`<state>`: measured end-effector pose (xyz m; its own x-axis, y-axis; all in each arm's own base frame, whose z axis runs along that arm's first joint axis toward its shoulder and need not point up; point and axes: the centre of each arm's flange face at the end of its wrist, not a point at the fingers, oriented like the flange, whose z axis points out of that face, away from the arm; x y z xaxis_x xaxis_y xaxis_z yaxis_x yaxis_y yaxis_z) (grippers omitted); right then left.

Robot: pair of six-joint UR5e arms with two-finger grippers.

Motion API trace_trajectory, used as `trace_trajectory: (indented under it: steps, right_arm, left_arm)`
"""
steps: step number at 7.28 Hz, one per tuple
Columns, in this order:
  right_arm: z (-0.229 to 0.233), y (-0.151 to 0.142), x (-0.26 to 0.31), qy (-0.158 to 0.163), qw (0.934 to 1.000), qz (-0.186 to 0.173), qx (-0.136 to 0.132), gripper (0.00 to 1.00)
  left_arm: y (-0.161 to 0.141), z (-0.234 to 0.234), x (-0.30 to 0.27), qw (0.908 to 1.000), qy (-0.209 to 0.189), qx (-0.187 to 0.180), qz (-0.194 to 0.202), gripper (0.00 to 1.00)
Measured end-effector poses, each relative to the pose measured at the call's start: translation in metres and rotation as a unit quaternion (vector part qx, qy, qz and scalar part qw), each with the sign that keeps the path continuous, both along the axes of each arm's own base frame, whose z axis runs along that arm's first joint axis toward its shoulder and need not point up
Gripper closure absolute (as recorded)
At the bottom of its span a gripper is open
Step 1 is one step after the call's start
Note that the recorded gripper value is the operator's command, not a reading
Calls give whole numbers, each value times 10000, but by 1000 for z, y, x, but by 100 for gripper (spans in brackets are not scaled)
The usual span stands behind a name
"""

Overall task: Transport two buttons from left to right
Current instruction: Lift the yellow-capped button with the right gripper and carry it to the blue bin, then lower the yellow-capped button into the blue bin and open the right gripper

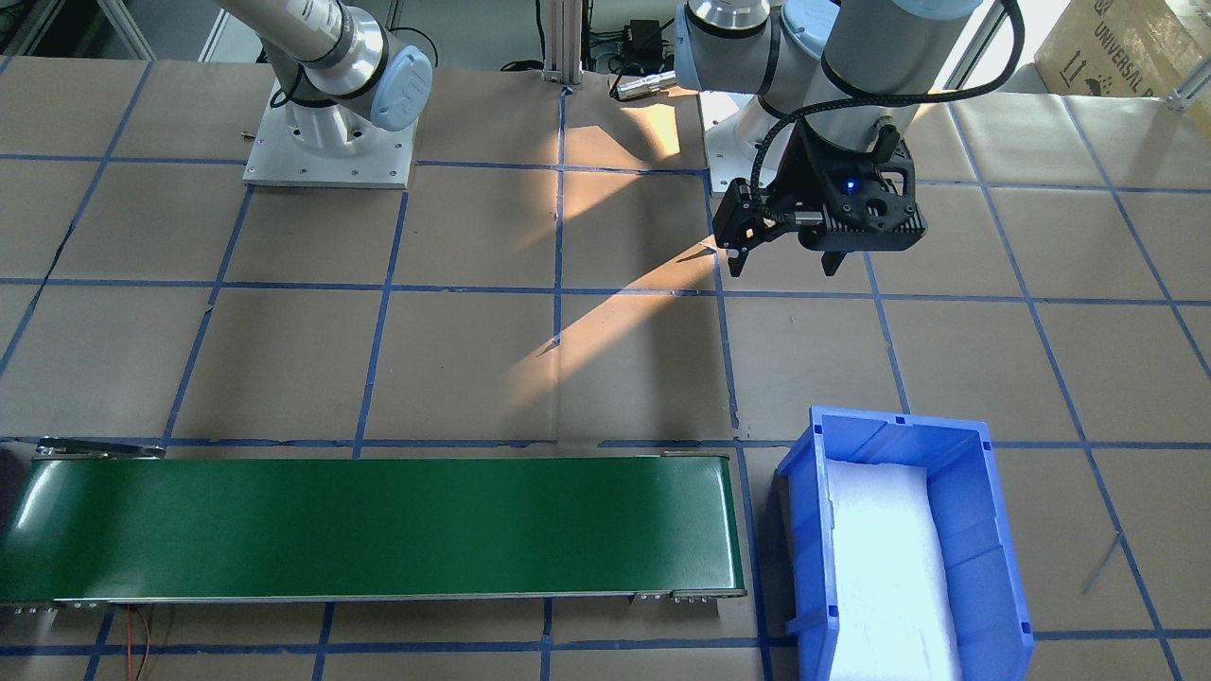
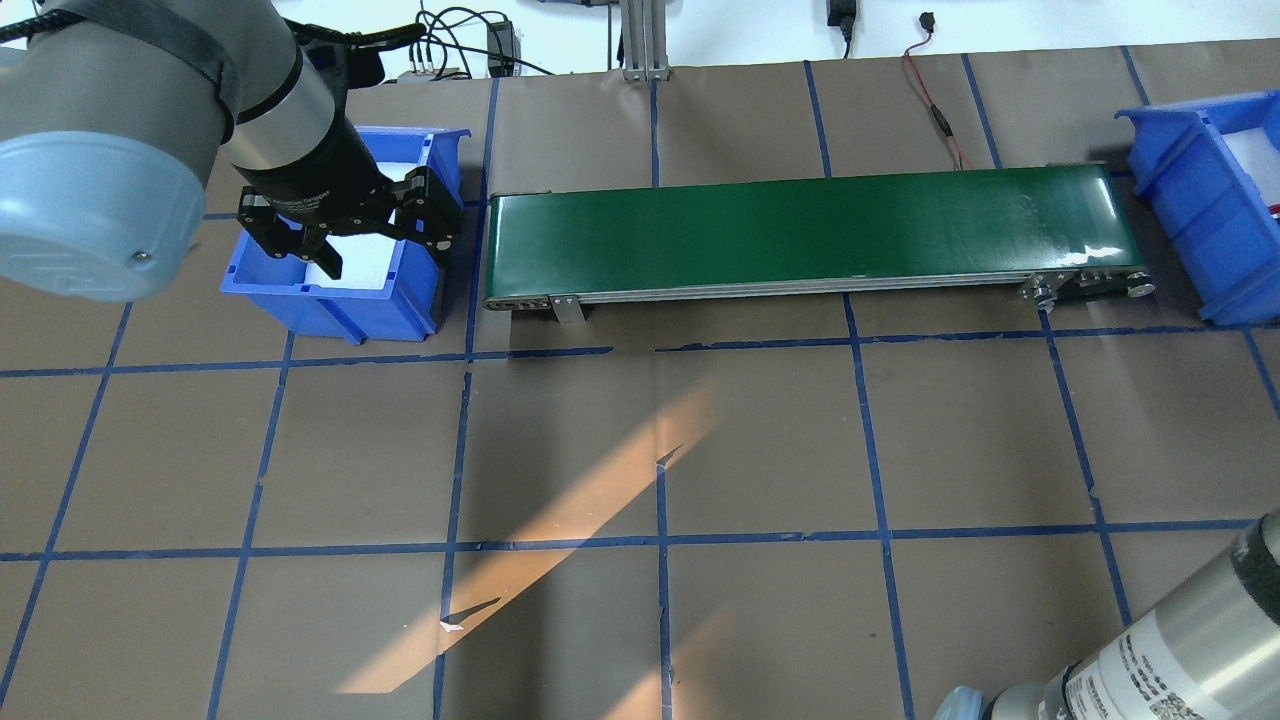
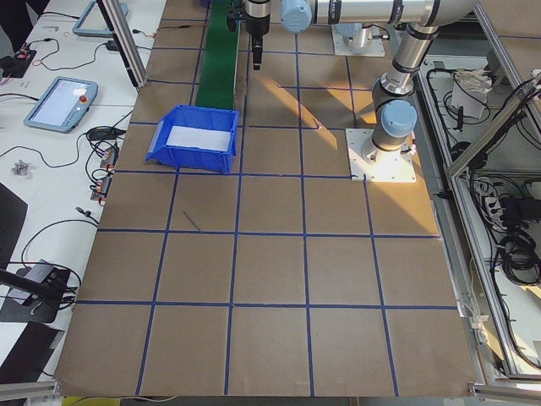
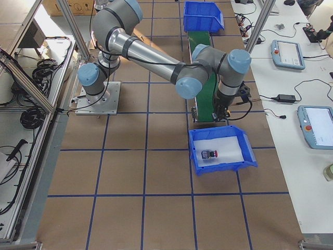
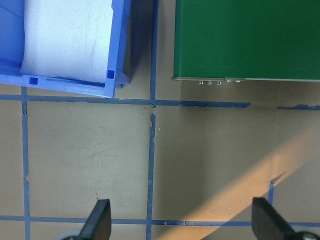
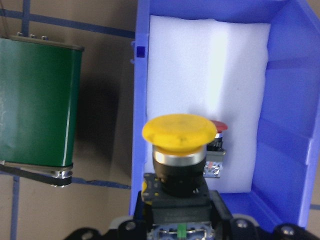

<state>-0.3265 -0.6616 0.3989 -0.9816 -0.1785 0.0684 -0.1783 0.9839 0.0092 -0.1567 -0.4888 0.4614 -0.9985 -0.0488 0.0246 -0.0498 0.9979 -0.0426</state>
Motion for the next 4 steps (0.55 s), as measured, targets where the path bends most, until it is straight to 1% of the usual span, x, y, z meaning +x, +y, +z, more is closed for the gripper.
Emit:
trace_trajectory:
  steps: [1, 2, 4]
  right_arm:
    - [-17, -11, -24, -75, 9999, 116, -47, 82]
    - [-35, -29, -44, -87, 9998, 182, -94, 81]
    - [-67, -60, -69, -73, 9996, 216, -147, 81]
  left_arm:
    - [0, -1, 0, 10000, -2, 6, 2, 0]
    - [-1, -2, 0, 10000, -1, 12, 0, 0]
    - [-1, -3, 0, 10000, 0, 22, -1, 0]
